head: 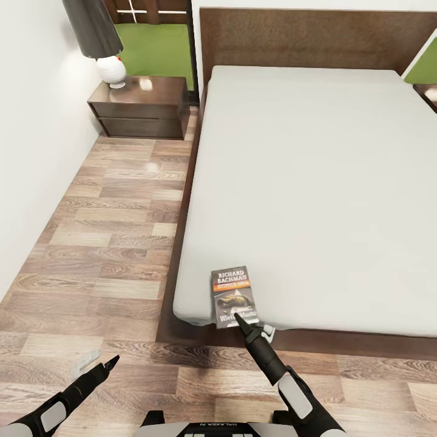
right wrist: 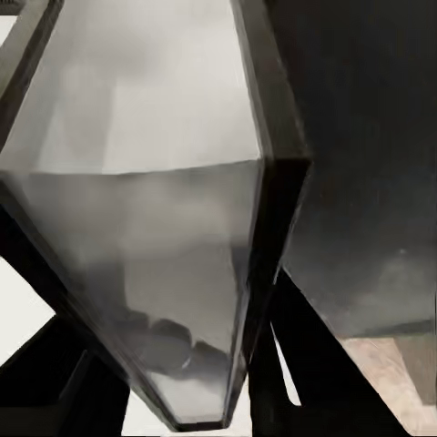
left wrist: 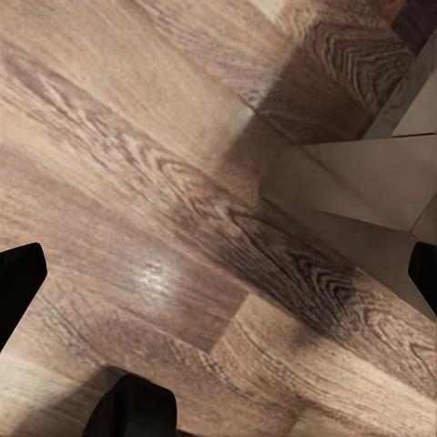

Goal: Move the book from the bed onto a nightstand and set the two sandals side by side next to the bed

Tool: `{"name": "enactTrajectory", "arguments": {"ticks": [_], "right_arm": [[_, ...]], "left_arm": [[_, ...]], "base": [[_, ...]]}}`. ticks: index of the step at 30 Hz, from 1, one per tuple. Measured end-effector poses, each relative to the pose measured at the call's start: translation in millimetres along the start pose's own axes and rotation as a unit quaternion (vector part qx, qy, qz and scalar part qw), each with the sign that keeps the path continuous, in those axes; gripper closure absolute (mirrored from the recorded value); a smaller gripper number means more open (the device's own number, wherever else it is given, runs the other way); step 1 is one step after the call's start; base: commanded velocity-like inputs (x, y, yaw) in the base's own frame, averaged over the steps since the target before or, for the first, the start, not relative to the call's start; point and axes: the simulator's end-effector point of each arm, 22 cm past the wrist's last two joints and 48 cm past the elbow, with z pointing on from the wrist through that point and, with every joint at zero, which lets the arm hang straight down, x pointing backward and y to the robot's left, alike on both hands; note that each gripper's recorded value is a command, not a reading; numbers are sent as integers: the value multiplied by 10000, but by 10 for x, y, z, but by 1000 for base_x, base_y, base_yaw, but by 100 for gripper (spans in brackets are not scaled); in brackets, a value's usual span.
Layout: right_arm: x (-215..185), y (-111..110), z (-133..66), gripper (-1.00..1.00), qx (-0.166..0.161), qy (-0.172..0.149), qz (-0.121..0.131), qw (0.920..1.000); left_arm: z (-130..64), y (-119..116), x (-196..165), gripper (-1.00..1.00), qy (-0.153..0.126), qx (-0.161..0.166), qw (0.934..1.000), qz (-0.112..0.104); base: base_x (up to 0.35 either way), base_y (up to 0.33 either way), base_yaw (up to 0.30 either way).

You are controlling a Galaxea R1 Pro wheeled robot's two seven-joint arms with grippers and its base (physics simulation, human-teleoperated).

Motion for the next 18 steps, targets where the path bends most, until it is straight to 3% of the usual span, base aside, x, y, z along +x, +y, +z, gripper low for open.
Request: {"name": "enactTrajectory", "arguments": {"ticks": [7, 18], "right_arm": [[3, -1, -1, 100, 2, 7, 36, 10000], [12, 174, -46, 100, 12, 14, 33, 10000]], "left_arm": [[0, 0, 0, -100, -1, 0, 10000, -1], [-171, -49, -51, -100, 7, -1, 10000, -5]], "base": [[0, 0, 0], [0, 0, 0]]}}
